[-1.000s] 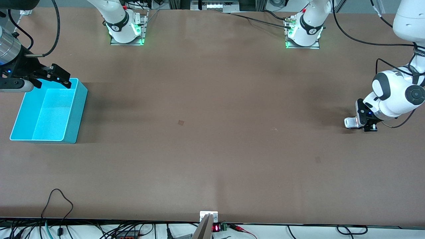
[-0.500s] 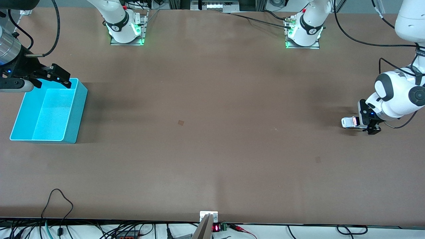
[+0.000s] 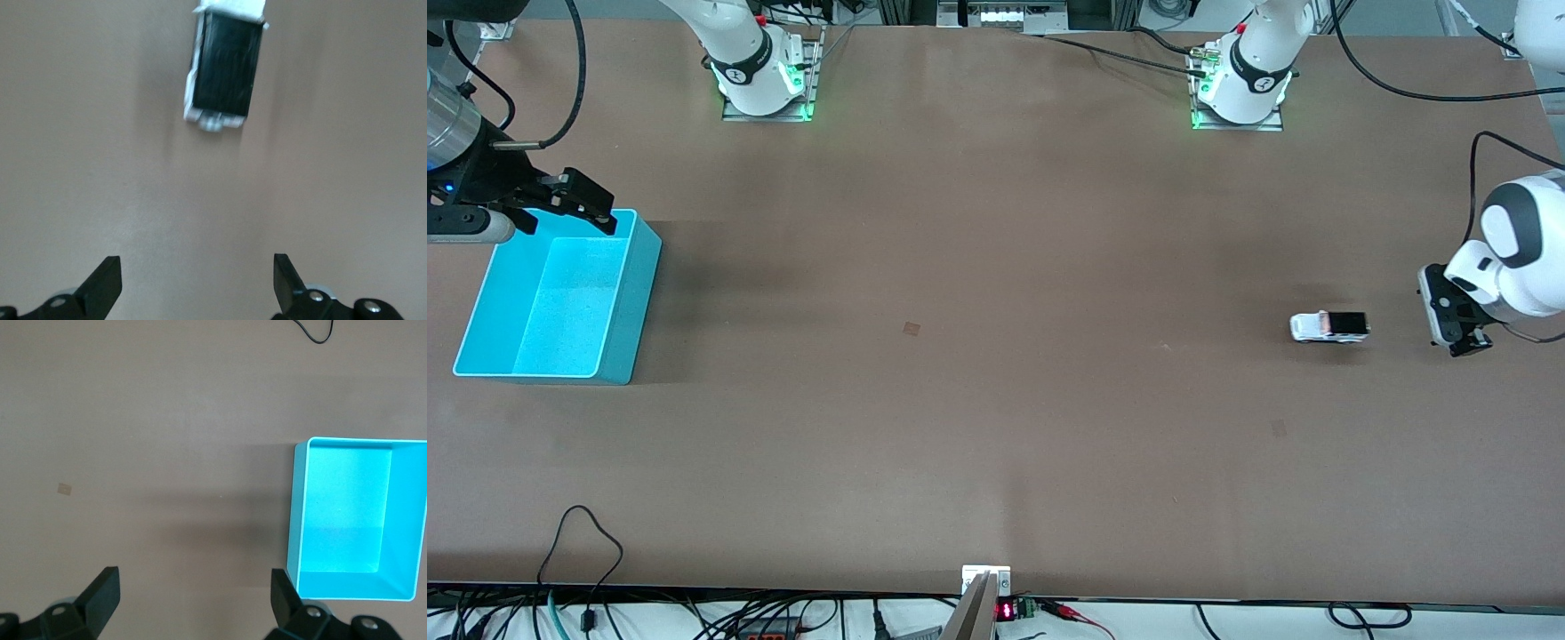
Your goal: Wind and store white jeep toy
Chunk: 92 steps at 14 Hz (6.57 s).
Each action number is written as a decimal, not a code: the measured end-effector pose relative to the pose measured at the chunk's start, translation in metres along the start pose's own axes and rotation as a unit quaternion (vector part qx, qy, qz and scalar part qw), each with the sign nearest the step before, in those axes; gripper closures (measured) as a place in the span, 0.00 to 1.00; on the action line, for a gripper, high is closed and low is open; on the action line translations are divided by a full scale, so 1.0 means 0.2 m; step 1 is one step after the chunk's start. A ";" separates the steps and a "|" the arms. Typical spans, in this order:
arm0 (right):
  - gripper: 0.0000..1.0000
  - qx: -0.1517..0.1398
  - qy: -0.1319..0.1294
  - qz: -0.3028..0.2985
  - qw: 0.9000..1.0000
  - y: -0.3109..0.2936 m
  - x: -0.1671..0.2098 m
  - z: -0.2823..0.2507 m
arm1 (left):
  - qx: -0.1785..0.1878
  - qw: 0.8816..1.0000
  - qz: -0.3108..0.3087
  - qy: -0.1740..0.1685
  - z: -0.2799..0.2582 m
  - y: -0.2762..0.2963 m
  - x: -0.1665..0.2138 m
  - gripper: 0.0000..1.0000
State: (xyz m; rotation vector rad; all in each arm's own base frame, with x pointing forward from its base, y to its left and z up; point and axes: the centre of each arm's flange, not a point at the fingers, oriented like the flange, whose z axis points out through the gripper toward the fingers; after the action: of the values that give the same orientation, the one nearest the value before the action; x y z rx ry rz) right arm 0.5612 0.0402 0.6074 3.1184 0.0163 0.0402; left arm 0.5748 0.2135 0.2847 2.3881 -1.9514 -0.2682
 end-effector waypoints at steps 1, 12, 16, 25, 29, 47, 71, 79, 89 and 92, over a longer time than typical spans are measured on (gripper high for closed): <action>0.00 0.000 0.000 0.000 1.000 0.00 0.00 0.00 | -0.010 1.000 -0.020 0.000 -0.08 -0.02 0.03 0.00; 0.00 0.000 -0.003 0.001 1.000 0.00 0.00 0.01 | -0.090 0.930 -0.355 -0.032 -0.86 0.03 0.78 0.00; 0.00 0.000 -0.004 0.001 1.000 0.01 0.00 0.02 | -0.068 0.895 -0.440 -0.028 -1.03 0.07 1.01 0.00; 0.00 0.000 -0.007 0.002 1.000 0.01 0.00 0.03 | 0.041 0.748 -0.657 0.079 -1.43 0.28 1.02 0.00; 0.00 -0.001 -0.021 0.001 1.000 0.02 -0.01 0.09 | 0.053 0.752 -0.651 0.089 -1.40 0.37 0.99 0.00; 0.00 0.027 -0.084 -0.389 0.917 -0.10 -0.16 0.96 | 0.040 0.782 -0.618 0.062 -1.36 0.52 0.97 0.00; 0.00 0.007 0.008 -0.604 0.797 -0.21 -0.18 1.98 | 0.038 0.783 -0.618 0.059 -1.38 0.53 0.97 0.00; 0.31 0.008 0.008 -0.604 0.797 -0.21 -0.20 2.01 | 0.038 0.783 -0.617 0.059 -1.38 0.53 0.98 0.00; 0.49 0.019 0.021 -0.556 0.831 -0.18 -0.09 1.77 | 0.041 0.785 -0.615 0.062 -1.39 0.53 0.98 0.00; 0.49 0.022 0.017 -0.477 0.879 -0.06 0.00 1.51 | 0.041 0.785 -0.615 0.062 -1.39 0.53 0.98 0.00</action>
State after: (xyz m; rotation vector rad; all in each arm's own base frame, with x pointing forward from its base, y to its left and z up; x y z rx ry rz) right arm 0.5682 0.0463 0.3059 2.7624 1.5187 0.0722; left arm 0.5550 -0.0208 0.5536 3.1954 -0.0736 -0.0264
